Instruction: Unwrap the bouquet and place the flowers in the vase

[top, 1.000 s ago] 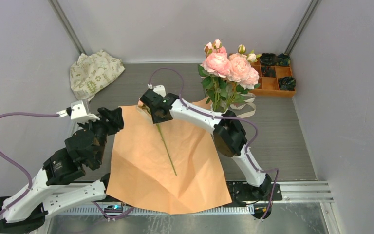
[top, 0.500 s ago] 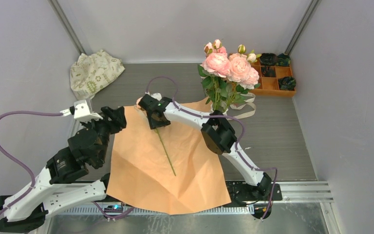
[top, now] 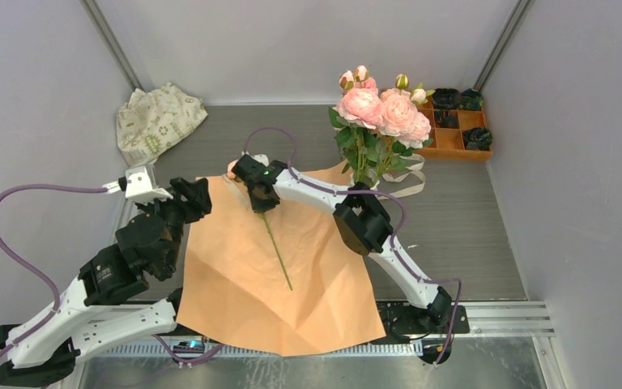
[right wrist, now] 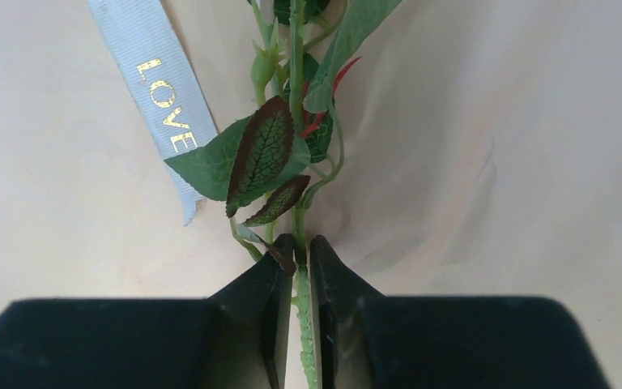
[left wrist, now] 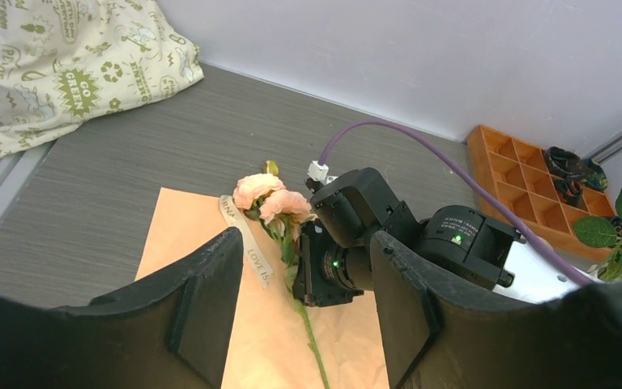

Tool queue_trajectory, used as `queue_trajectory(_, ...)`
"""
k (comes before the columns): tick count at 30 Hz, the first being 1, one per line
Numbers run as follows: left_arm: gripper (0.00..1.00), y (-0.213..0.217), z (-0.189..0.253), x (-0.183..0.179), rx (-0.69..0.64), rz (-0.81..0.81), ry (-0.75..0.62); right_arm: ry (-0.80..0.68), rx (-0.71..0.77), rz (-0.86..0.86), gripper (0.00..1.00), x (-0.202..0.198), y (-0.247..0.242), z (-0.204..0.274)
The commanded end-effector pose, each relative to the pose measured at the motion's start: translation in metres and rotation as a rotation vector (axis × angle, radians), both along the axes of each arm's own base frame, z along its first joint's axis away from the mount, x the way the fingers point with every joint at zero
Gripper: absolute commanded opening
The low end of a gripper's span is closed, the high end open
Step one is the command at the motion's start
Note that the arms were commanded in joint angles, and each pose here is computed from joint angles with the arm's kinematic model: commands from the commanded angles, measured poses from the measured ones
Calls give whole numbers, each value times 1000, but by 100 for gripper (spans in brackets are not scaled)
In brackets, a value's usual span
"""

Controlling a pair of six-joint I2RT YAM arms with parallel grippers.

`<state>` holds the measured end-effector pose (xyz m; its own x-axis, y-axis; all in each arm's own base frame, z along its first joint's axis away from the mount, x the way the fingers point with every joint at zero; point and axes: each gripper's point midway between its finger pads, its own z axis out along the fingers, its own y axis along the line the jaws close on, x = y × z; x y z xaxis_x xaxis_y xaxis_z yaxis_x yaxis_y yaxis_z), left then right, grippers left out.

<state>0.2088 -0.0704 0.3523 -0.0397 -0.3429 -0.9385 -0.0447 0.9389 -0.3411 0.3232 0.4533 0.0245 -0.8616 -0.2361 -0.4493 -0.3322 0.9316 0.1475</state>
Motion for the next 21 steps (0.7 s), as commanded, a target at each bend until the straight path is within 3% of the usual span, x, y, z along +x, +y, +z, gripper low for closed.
queue_trajectory(1,60,2,8,1,-47,24,-25,-5,48,5,17,3,11,5)
queue_trajectory(7,60,5,8,0,-53,28,-29,-50,77,-11,2,6,9,34)
queue_trajectory(21,60,27,12,-5,-56,98,-46,-304,201,9,1,-7,-23,188)
